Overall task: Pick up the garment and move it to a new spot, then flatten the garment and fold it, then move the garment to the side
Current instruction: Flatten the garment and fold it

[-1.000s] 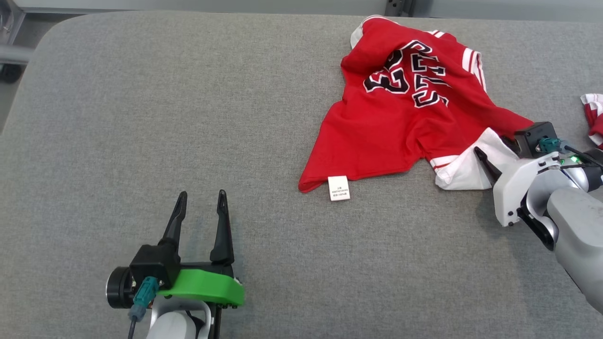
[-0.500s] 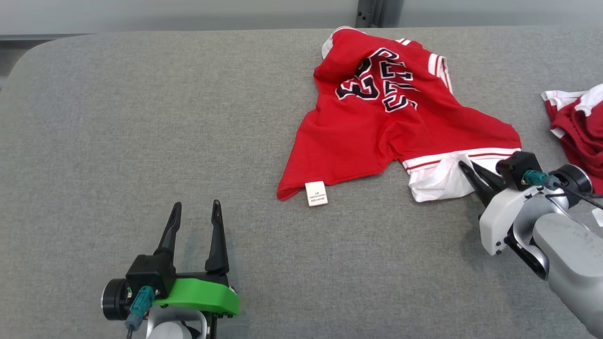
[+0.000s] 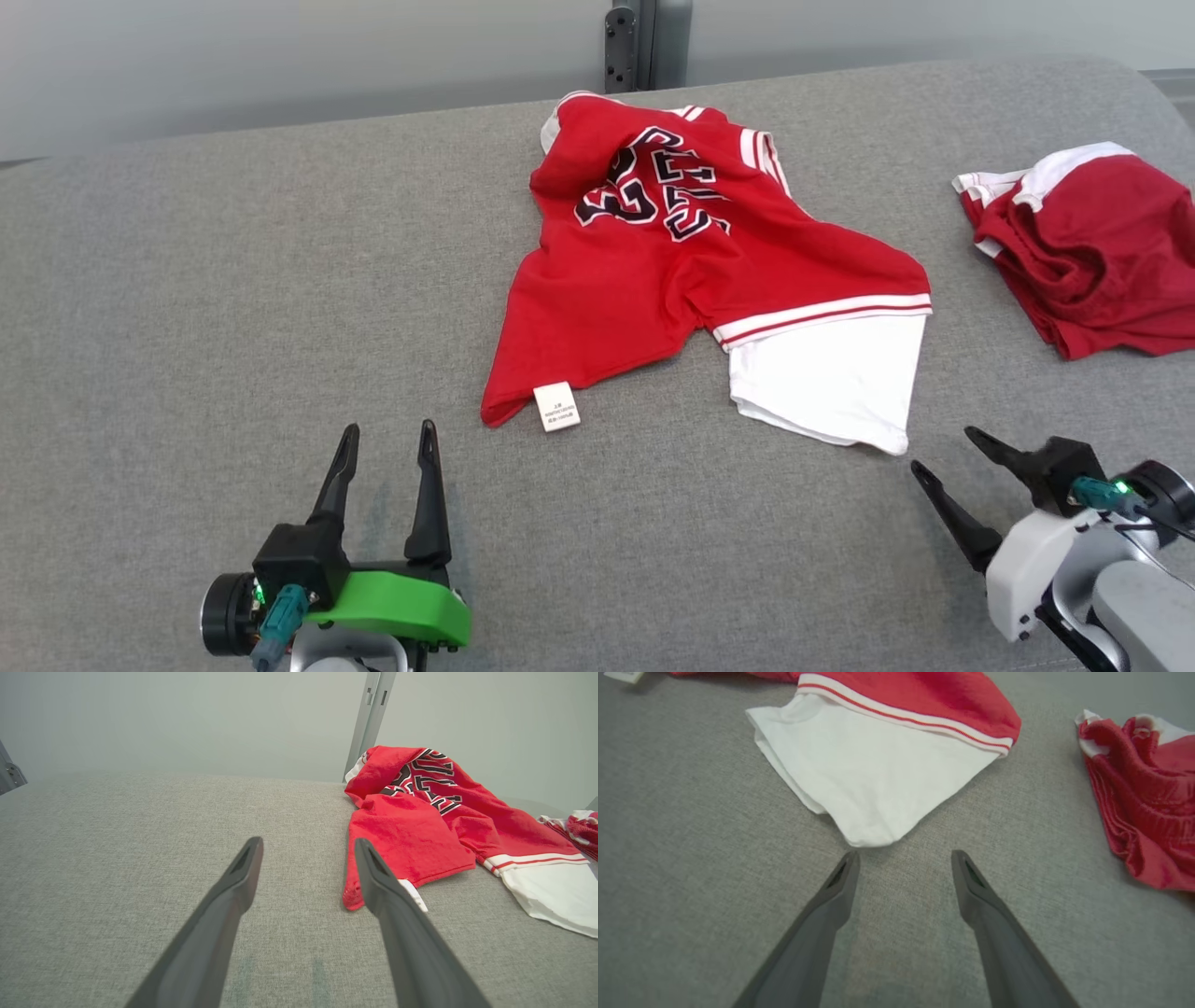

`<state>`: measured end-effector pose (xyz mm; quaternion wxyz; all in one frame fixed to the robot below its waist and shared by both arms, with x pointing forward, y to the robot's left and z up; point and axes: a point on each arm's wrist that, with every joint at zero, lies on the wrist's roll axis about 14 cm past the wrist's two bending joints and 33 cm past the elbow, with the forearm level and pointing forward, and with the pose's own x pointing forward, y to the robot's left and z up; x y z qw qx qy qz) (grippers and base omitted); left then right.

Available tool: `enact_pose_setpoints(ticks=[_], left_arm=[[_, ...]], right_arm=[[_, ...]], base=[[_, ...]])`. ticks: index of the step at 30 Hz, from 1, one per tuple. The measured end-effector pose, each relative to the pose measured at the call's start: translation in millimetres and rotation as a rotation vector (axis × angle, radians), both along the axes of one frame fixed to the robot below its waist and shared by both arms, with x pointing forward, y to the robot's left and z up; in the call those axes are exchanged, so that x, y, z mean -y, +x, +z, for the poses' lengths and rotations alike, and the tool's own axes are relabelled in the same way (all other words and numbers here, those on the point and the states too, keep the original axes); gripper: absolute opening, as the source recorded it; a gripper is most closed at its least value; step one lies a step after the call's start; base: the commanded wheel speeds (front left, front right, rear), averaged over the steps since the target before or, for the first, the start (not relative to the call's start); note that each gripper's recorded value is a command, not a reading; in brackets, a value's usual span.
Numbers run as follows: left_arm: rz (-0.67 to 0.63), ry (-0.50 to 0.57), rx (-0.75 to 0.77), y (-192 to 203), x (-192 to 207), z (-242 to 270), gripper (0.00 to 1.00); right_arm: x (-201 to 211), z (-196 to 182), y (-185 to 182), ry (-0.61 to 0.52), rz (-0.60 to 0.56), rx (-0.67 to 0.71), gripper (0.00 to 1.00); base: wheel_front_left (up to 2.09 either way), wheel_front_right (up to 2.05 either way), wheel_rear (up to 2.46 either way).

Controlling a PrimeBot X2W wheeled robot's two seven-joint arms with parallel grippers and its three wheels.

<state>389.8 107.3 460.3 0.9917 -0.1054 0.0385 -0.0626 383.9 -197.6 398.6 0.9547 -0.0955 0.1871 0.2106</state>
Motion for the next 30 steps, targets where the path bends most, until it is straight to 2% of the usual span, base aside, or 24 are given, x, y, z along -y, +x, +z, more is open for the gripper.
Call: enact_pose_setpoints(ticks=[4,8,18,24,30], left_arm=[[-0.008,0.000,0.004,-3,3,2,1.00],[-0.013,0.000,0.010,-5,4,4,1.00],[0.034,-0.001,0.015,-11,-11,7,1.00],[0.093,-0.010,0.024,-14,-30,12,1.00],[0.164,-0.021,0.021,-20,-49,14,1.00]], right_arm=[[23,9,-6,0.001,-0.072,0.027,1.00],[11,41,7,0.024,-0.049,0.145,1.00],[-99,63,25,0.070,0.239,0.232,1.00],[-167,59,37,0.074,0.419,0.225,1.00],[-213,45,51,0.045,0.552,0.191,1.00]], base=[[0.00,0.00,0.00],[0.00,0.00,0.00],[0.00,0.00,0.00],[0.00,0.00,0.00],[0.00,0.00,0.00]])
